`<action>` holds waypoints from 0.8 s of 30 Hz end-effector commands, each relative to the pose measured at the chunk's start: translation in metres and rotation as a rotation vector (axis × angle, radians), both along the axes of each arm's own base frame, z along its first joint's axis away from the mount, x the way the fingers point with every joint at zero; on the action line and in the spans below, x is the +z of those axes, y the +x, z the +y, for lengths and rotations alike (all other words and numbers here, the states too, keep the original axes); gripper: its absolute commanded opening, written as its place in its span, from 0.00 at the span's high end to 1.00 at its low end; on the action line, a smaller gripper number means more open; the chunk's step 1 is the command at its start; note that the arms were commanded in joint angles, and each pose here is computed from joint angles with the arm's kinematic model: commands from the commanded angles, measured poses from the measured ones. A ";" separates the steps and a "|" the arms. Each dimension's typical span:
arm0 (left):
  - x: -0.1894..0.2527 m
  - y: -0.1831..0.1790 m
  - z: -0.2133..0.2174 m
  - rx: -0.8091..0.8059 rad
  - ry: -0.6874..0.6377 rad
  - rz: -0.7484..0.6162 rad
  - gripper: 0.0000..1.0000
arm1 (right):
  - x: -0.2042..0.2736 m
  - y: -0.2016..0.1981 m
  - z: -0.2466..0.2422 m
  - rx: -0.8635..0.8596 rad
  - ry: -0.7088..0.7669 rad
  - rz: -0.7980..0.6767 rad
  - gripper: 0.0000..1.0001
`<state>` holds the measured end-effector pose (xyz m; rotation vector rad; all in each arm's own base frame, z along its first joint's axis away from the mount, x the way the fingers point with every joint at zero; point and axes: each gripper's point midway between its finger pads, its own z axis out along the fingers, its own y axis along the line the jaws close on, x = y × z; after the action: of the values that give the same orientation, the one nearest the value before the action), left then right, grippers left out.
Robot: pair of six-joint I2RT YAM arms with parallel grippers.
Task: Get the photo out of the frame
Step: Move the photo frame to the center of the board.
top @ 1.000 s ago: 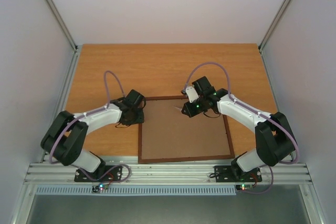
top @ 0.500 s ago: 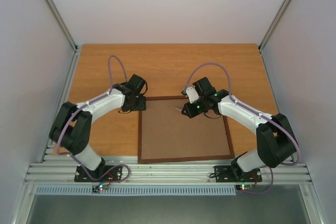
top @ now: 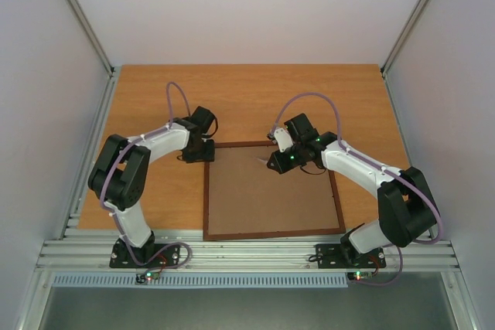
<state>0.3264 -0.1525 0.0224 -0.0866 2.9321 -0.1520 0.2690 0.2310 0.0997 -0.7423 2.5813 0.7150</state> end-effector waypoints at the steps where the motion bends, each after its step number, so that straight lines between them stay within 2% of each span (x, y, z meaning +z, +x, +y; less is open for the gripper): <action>1: 0.001 0.006 -0.010 -0.005 -0.045 -0.011 0.50 | 0.006 0.002 0.001 0.007 0.020 -0.024 0.99; 4: -0.003 0.006 -0.009 0.003 -0.042 0.000 0.54 | 0.006 0.002 0.001 0.007 0.023 -0.023 0.99; 11: -0.015 0.003 -0.006 0.049 -0.052 0.021 0.81 | 0.005 0.002 0.001 0.009 0.021 -0.022 0.99; 14: -0.014 0.003 0.008 0.125 -0.078 0.005 0.89 | 0.005 0.002 0.001 0.009 0.023 -0.022 0.99; 16: -0.011 0.003 0.026 0.201 -0.076 -0.017 0.99 | 0.006 0.002 0.002 0.010 0.026 -0.021 0.99; 24: -0.011 -0.021 0.085 0.550 -0.139 -0.088 1.00 | 0.008 0.001 0.003 0.015 0.035 -0.021 0.99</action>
<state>0.3212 -0.1005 0.0222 -0.5206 2.7936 -0.2999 0.2692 0.2328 0.1010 -0.7464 2.5722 0.7279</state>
